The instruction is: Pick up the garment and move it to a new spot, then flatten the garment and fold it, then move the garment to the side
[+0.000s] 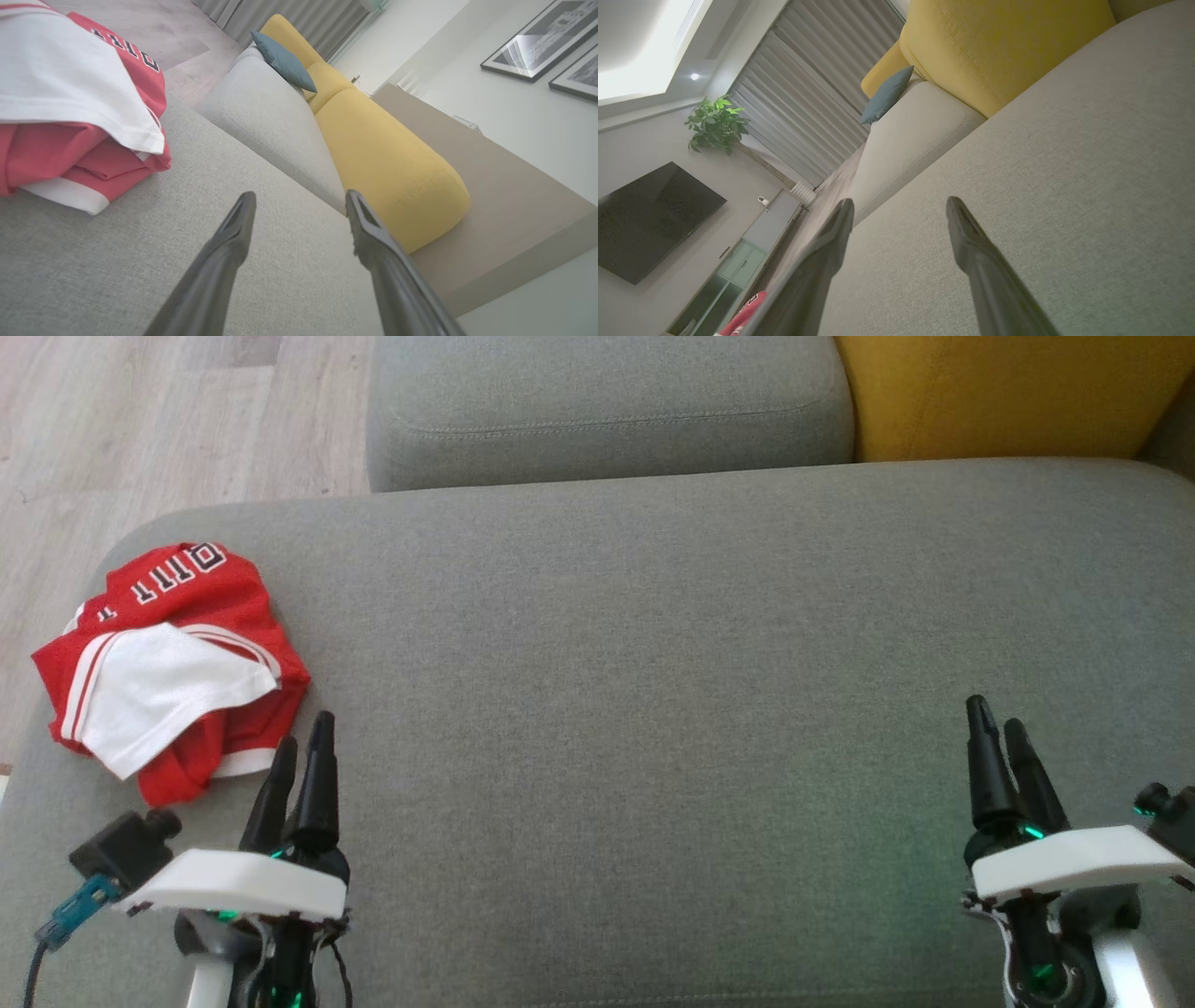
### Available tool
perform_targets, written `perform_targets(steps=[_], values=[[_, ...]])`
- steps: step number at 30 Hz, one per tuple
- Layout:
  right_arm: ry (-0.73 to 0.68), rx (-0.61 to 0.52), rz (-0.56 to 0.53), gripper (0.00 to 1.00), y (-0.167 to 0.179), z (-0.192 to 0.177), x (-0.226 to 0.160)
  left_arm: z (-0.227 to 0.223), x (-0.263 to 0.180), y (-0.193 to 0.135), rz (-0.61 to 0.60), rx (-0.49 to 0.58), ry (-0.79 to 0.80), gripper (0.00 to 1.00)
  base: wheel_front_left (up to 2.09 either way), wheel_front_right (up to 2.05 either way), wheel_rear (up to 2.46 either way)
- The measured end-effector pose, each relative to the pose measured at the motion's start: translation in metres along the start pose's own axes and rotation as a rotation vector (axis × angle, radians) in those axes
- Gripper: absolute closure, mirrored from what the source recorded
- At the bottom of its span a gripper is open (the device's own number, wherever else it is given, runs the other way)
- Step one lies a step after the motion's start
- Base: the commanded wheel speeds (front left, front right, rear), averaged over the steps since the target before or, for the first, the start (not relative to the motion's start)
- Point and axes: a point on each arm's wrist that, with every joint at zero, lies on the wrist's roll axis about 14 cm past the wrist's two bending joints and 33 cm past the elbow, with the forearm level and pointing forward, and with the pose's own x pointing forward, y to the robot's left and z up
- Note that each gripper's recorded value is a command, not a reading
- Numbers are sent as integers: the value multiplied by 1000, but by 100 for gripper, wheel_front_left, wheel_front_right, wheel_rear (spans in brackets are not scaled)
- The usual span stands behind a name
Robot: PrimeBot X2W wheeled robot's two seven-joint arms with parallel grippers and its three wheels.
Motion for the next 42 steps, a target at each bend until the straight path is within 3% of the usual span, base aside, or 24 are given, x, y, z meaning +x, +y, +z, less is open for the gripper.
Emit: perform_targets(steps=[42], values=[[25,-545,32,0,11,-9,-6,1,-5,-12,-62,525,-44,0,0,0,0]])
